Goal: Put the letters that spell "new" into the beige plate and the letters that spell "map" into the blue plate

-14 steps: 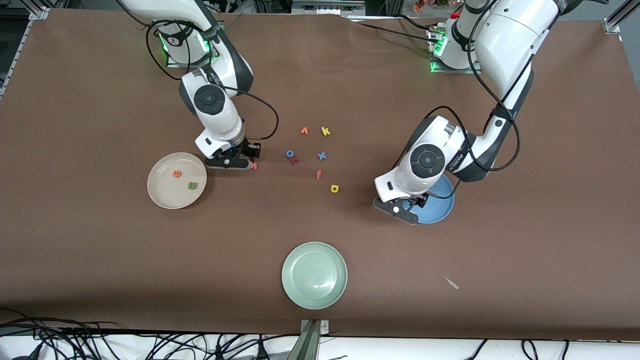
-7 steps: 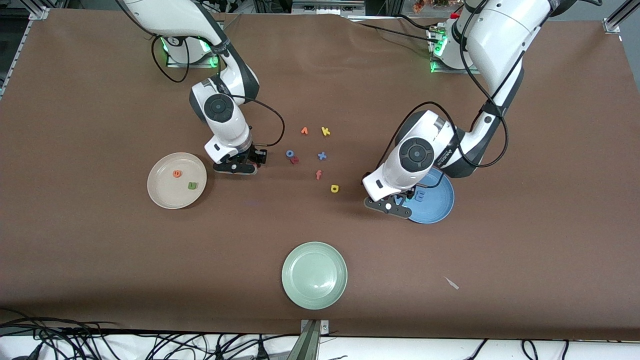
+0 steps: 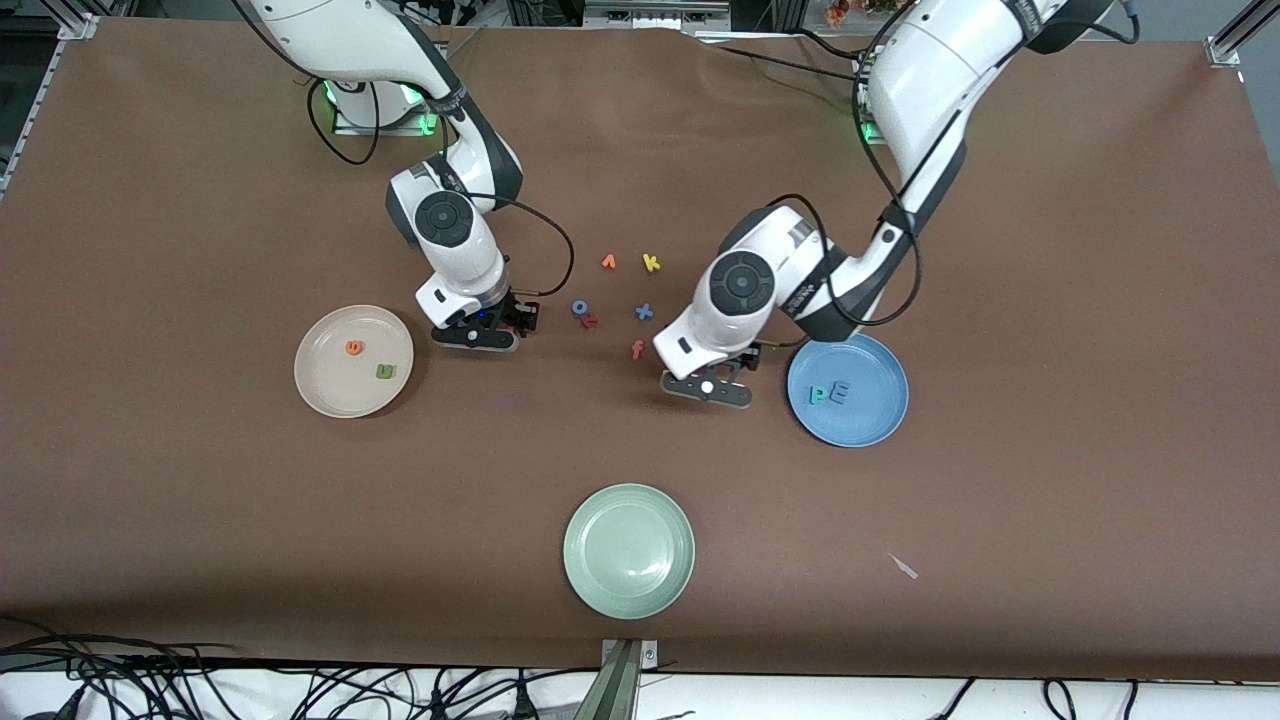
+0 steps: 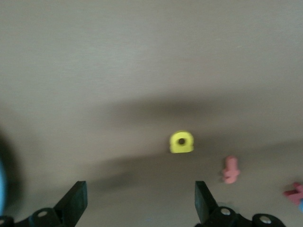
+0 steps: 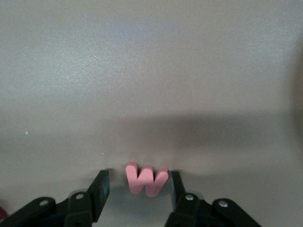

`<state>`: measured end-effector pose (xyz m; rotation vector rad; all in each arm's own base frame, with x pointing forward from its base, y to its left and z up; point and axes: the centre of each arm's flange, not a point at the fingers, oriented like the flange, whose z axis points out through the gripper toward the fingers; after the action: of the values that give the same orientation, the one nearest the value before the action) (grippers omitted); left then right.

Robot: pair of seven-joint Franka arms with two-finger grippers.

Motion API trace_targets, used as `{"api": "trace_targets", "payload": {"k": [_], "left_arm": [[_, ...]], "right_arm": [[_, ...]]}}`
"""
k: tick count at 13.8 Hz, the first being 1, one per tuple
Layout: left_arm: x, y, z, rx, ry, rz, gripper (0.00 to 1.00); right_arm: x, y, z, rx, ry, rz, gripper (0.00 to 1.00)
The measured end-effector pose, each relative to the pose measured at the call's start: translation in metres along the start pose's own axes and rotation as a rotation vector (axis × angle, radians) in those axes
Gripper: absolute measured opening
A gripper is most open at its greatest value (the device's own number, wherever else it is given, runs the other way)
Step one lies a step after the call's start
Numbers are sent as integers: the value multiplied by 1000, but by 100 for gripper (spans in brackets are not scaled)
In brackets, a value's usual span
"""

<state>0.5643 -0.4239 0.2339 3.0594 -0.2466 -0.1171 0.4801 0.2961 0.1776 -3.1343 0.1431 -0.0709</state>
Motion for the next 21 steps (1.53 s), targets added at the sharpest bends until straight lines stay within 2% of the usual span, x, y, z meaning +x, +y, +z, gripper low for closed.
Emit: {"api": "trace_targets", "payload": {"k": [4, 7, 8, 9, 10, 11, 12, 15, 16, 19, 21], "left_arm": [[9, 4, 26, -23, 61, -10, 100], [1, 21, 52, -13, 65, 37, 96], [-2, 28, 57, -10, 65, 51, 96], [-6, 35, 63, -1, 65, 65, 89], [-8, 40, 67, 13, 69, 75, 80], [-9, 42, 69, 26, 74, 82, 80], [-9, 43, 70, 33, 79, 85, 74], [-4, 39, 67, 40, 89, 81, 70], [-3, 38, 67, 44, 93, 83, 63], [1, 38, 62, 48, 106, 88, 28], [2, 36, 62, 49, 109, 85, 27]], "right_arm": [[0, 0, 0, 0, 2, 0, 59], [1, 2, 0, -1, 3, 0, 58], [2, 2, 0, -2, 4, 0, 54], [3, 3, 0, -4, 6, -1, 54], [3, 4, 0, -5, 7, -1, 49], [4, 5, 0, -6, 7, -1, 49], [4, 5, 1, -6, 7, -1, 43], [4, 5, 0, -6, 8, -7, 38], [5, 6, 0, -7, 10, -17, 38], [25, 25, -11, -27, 24, -59, 38], [43, 44, -29, -57, 15, -106, 38]]}}
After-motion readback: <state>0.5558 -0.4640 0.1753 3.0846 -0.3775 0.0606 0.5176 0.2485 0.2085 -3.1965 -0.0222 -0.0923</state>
